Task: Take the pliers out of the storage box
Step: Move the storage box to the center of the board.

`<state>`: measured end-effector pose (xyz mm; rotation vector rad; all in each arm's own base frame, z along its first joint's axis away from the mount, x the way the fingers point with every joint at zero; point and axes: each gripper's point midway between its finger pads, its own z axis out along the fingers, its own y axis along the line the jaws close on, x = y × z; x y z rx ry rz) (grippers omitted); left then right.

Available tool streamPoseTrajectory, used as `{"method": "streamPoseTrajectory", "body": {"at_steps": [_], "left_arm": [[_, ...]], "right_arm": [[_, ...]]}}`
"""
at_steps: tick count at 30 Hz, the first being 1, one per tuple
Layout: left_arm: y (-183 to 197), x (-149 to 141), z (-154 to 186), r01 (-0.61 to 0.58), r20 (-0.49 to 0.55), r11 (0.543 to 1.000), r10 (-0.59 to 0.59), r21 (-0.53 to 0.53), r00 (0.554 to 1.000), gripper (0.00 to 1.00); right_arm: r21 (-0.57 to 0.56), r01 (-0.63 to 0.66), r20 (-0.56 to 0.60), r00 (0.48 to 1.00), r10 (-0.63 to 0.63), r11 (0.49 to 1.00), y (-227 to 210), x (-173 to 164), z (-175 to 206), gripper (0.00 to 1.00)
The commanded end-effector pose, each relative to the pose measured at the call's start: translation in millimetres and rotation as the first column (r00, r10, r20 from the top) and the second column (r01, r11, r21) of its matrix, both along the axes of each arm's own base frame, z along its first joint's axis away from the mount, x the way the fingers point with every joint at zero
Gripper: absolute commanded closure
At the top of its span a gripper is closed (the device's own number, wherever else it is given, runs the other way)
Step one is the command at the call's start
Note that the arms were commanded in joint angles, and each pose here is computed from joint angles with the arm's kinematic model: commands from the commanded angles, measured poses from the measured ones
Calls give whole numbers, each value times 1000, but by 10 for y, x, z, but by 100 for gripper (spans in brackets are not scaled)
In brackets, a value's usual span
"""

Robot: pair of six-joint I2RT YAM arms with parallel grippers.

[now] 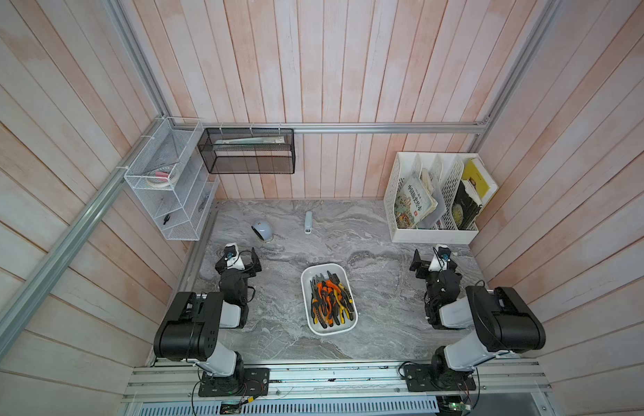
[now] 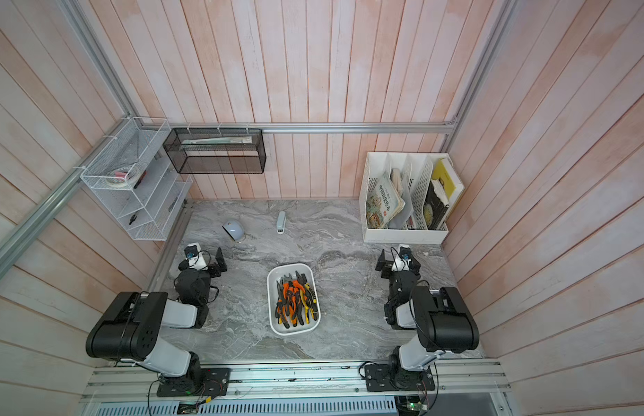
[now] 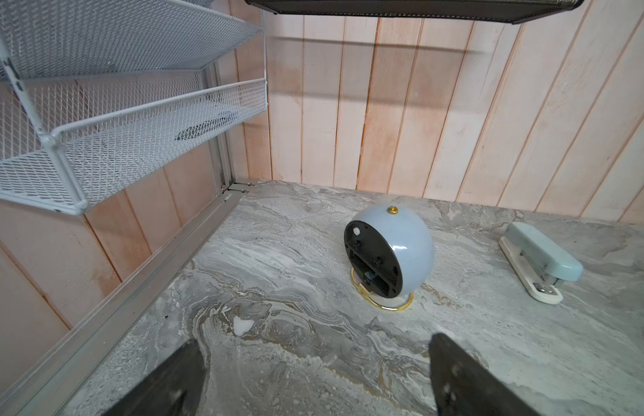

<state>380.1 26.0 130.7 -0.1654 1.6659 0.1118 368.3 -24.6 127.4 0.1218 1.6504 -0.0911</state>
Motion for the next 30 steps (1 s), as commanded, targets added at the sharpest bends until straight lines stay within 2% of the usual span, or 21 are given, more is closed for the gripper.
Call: {"method": "streamPoseTrajectory", "body": {"at_steps": [1,18,19,21,22,23,24,25,26,27,28,30], "left_arm": [[3,13,15,-4,5,1000,4,16,1000,0],[2,15,24,2,4,1000,-2,9,1000,0],[3,-4,77,-26,20,999,26,25,999,0],[-122,-81,171,-11,45,997,7,73,999,0],[-133,-122,275,-76,71,991,68,114,995,0],[-181,-136,367,-116,79,981,105,156,991,0],[-321,-148,500,-105,101,972,85,211,991,0],[-455,-187,653,-100,134,963,68,251,989,0],[-521,-241,805,-122,172,959,79,257,982,0],[-532,-328,943,-170,206,964,128,202,970,0],[-516,-429,1076,-214,234,967,179,136,956,0],[-618,-559,1186,-182,201,980,164,78,966,0]], "right_arm": [[-8,-21,10,1000,21,1000,44,29,47,2],[26,4,9,1000,-4,1000,-54,34,42,2],[29,55,22,998,-55,998,-108,8,82,2],[-2,240,39,970,-240,971,-258,-107,267,2],[-20,290,27,957,-289,957,-259,-127,386,2],[0,306,5,952,-306,952,-229,-125,464,2],[108,314,-25,949,-313,943,-201,-117,562,2],[251,308,-77,951,-298,918,-165,-127,603,2],[342,263,-128,964,-233,902,-86,-121,624,2],[385,126,-160,985,-68,914,133,-105,698,2],[402,25,-187,981,56,915,319,-141,751,2],[459,-36,-247,955,167,887,541,-268,775,2]]}}
